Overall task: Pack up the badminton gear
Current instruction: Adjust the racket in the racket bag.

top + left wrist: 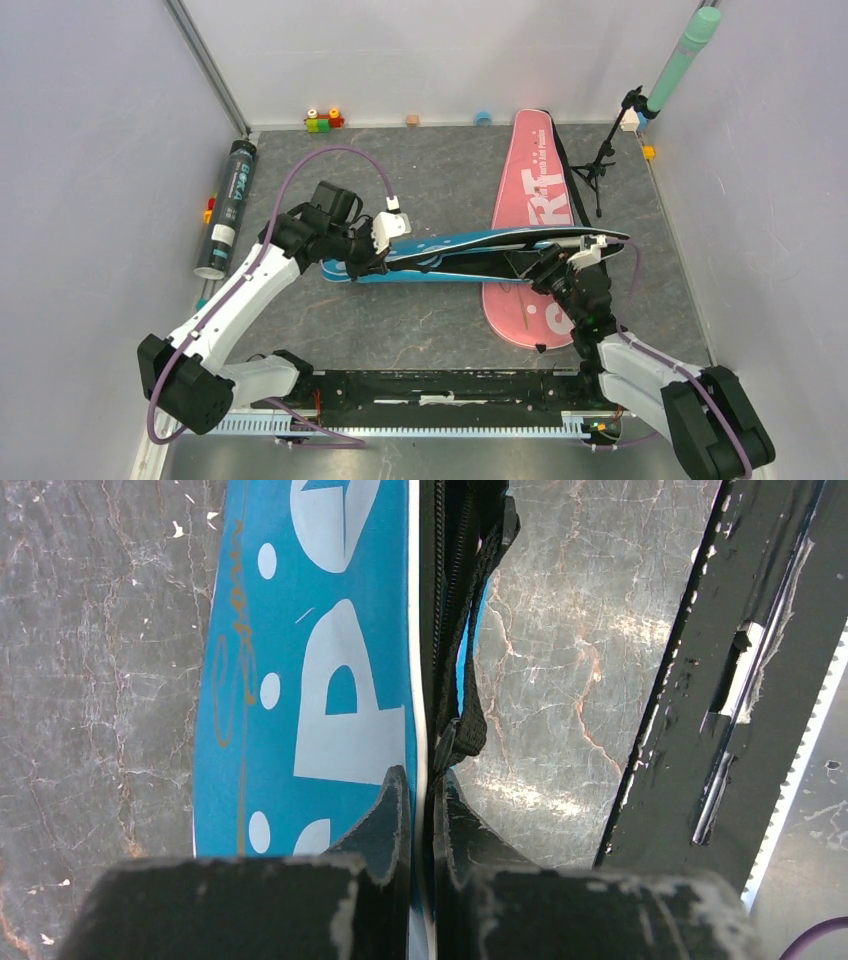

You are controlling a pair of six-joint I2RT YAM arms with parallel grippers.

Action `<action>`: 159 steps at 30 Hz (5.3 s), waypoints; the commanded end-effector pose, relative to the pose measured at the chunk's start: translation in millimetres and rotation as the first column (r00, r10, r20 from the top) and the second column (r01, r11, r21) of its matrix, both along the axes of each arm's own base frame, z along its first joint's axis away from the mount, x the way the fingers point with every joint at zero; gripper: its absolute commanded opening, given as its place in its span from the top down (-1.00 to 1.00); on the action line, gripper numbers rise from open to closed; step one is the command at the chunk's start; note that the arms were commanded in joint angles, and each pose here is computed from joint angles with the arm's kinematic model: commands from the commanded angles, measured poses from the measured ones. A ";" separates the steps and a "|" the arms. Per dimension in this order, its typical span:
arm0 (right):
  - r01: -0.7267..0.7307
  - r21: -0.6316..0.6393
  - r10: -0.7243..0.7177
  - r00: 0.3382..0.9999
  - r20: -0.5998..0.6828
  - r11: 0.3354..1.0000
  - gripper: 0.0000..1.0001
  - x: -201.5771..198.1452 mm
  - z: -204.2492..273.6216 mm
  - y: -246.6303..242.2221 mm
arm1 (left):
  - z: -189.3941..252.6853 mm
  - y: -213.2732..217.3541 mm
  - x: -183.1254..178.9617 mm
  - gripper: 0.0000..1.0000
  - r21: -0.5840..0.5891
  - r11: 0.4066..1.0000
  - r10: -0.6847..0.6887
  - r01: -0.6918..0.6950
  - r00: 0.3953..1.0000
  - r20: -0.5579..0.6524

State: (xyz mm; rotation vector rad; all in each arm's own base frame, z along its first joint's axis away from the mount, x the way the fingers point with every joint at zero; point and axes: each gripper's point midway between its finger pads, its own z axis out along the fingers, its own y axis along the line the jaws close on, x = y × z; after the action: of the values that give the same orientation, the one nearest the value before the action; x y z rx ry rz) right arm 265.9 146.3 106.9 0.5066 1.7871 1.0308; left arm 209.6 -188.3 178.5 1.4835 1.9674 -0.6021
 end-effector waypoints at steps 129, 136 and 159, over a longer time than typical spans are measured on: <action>0.337 -0.305 -0.043 0.731 0.681 0.891 1.00 41.8 246.1 -32.4 | -82.2 -159.7 157.8 0.06 -0.101 0.977 -0.184 0.186 0.983 0.026; 0.072 -0.279 0.132 0.750 0.648 0.958 1.00 46.8 238.8 18.8 | -44.0 -177.4 134.8 -0.99 -0.247 0.943 -0.240 0.221 0.969 -0.050; 0.105 -0.259 0.091 0.760 0.643 0.960 1.00 45.7 234.3 12.4 | 24.7 -183.7 123.2 -1.00 -0.313 0.928 -0.211 0.203 0.977 0.010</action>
State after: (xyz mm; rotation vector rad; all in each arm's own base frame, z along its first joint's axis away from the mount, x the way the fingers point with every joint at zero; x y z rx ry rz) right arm 319.3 166.1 285.9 -0.0459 1.4420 0.7877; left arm 352.6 -367.3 142.5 1.4445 1.8343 -0.9604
